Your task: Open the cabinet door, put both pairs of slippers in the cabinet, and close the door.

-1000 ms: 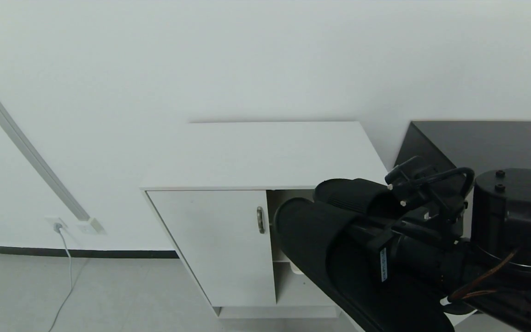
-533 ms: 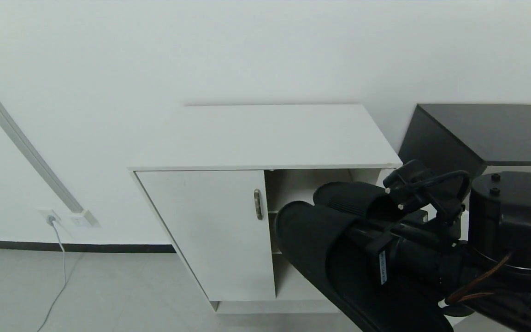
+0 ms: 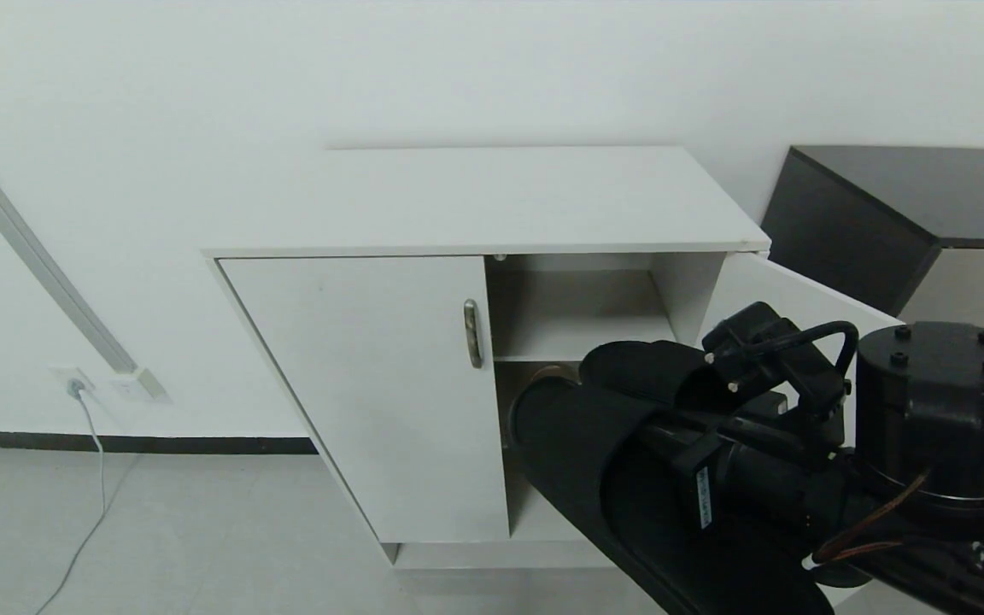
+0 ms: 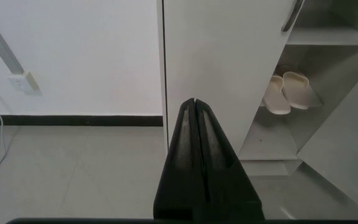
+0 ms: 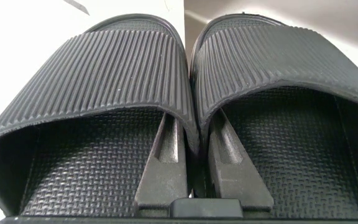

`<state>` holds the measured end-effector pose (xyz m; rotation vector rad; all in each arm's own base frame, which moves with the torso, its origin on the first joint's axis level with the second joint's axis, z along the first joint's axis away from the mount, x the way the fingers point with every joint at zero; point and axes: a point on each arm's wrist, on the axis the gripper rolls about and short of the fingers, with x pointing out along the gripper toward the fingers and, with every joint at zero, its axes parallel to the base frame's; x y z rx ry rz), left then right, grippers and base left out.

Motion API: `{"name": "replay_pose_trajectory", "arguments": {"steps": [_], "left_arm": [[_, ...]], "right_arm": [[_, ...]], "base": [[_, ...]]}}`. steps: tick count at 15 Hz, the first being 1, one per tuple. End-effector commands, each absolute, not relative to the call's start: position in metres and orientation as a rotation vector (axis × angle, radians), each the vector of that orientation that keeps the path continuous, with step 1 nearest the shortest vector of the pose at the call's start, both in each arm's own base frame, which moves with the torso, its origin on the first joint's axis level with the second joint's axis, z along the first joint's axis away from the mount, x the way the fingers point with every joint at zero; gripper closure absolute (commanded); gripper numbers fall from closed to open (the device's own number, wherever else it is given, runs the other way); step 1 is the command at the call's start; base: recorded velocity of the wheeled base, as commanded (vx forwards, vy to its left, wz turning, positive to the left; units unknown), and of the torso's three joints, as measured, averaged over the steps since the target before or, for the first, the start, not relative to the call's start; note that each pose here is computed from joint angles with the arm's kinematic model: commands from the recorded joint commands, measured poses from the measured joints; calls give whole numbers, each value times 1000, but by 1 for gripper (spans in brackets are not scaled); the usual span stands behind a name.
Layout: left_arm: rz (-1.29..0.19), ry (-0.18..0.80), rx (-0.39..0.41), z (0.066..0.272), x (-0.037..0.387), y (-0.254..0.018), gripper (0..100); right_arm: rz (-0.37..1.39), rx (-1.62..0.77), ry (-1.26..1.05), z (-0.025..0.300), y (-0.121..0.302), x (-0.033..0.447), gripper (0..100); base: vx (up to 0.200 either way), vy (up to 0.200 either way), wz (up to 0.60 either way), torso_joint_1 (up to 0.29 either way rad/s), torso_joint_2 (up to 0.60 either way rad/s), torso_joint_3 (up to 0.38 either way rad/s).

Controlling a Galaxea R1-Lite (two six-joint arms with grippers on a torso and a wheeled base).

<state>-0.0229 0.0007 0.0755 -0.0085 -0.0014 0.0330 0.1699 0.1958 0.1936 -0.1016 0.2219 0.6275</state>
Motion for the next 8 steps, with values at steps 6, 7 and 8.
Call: {"name": "replay_pose_trajectory", "arguments": {"steps": [6, 7, 8], "left_arm": [[34, 0, -9, 75, -23, 1, 100], [34, 0, -9, 75, -23, 1, 100], [34, 0, -9, 75, -23, 1, 100]], "right_arm": [[628, -109, 229, 191, 196, 170, 100], [628, -110, 230, 191, 196, 170, 100], [628, -110, 230, 191, 196, 170, 100]], "base": [[0, 0, 0, -158, 490, 321], [0, 0, 0, -119, 471, 334], [0, 0, 0, -119, 476, 339]]}}
